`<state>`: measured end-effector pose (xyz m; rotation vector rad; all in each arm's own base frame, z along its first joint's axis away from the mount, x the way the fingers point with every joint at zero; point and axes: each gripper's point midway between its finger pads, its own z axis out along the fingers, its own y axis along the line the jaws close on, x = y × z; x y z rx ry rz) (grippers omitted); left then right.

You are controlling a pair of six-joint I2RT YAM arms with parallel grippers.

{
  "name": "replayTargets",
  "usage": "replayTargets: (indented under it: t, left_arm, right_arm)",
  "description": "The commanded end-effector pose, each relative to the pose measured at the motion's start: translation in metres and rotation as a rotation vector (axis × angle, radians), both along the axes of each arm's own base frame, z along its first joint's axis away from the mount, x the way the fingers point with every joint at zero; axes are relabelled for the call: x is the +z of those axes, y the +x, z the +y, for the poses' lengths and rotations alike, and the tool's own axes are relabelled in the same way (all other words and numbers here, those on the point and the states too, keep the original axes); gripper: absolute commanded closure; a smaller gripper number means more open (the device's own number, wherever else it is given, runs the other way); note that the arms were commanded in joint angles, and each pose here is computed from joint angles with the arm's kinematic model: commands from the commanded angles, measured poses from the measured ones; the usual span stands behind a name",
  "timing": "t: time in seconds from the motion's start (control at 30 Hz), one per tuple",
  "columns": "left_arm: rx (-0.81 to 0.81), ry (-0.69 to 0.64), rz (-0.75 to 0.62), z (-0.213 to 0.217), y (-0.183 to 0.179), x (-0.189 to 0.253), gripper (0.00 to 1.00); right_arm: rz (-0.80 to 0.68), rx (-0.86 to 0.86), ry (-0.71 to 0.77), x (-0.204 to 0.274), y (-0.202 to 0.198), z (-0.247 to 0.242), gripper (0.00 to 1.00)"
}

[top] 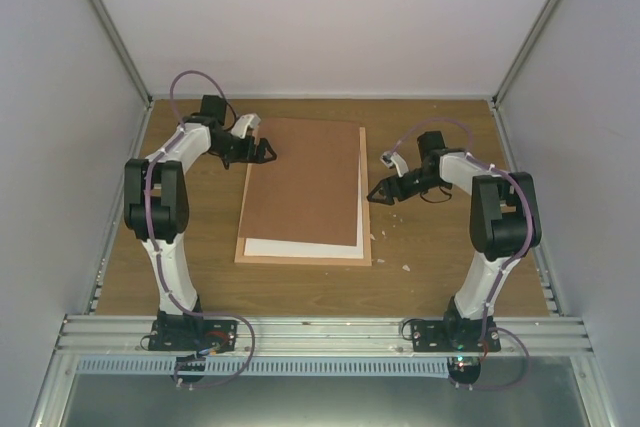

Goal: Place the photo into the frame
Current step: Adjust the photo frame item on the photo frame.

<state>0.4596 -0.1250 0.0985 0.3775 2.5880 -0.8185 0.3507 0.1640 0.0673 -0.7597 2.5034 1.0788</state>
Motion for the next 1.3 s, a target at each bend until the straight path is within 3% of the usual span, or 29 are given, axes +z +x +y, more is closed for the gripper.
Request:
replayTargets:
  t: [0.0, 0.63, 1.27]
  left_arm:
    - [0.003, 0.020, 0.033, 0.000, -0.005, -0.015, 0.01]
    - [-0.012, 0.082, 0.080, 0.001, -0.013, -0.045, 0.01]
    - [-0.093, 0.046, 0.122, -0.014, -0.051, -0.045, 0.01]
  right_arm:
    - [-0.026, 0.006, 0.019, 0.004, -0.001, 0.001, 0.28]
    - [-0.023, 0.022, -0.004, -0.008, -0.005, 0.002, 0.30]
    - [0.024, 0.052, 0.033, -0.015, -0.013, 0.011, 0.30]
